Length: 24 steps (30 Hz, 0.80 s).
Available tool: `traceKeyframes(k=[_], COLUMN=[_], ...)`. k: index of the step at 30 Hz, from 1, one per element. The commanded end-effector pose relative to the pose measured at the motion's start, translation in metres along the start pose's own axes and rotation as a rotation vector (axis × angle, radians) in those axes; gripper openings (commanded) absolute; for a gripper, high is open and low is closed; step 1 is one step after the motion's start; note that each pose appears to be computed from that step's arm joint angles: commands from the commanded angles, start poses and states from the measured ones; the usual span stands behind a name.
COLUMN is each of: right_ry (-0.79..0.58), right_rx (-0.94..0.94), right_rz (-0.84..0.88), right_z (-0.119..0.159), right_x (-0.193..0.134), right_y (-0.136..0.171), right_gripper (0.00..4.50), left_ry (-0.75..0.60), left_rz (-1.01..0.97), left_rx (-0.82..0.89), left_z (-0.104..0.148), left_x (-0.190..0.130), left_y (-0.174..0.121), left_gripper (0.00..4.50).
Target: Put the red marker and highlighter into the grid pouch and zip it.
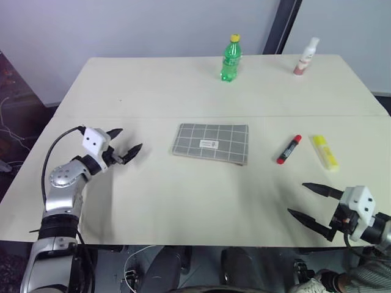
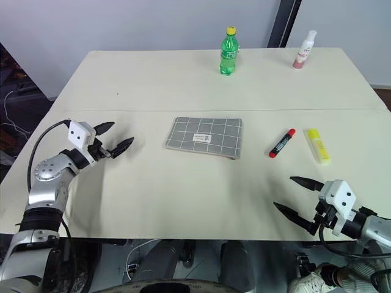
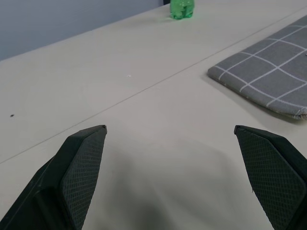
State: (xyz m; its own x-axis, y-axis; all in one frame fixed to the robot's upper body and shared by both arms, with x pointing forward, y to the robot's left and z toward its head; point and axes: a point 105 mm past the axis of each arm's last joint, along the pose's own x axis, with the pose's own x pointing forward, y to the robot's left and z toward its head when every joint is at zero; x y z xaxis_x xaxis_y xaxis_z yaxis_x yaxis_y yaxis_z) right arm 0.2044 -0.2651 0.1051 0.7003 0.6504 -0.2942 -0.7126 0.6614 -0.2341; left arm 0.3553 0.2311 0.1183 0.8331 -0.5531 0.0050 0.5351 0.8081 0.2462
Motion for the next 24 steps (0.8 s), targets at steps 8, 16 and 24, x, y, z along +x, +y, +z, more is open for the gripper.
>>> traceKeyframes(k=[8,16,24], right_ry=[-0.022,-0.035,-0.037], right_rx=[-0.034,-0.053,-0.056], right_rz=[-0.013,-0.013,-0.018], right_z=[0.008,0.015,0.016], right_x=[0.004,0.008,0.008], right_y=[-0.006,-0.014,-0.014], right_gripper=[4.47,4.47,4.47], left_ry=[-0.057,-0.054,-0.053], left_rz=[0.001,-0.003,-0.002], left_rx=[0.046,0.043,0.053], left_z=[0.018,0.016,0.016], left_x=[0.005,0.005,0.007], left_y=[0.002,-0.002,-0.002], left_gripper=[4.50,4.50,4.50])
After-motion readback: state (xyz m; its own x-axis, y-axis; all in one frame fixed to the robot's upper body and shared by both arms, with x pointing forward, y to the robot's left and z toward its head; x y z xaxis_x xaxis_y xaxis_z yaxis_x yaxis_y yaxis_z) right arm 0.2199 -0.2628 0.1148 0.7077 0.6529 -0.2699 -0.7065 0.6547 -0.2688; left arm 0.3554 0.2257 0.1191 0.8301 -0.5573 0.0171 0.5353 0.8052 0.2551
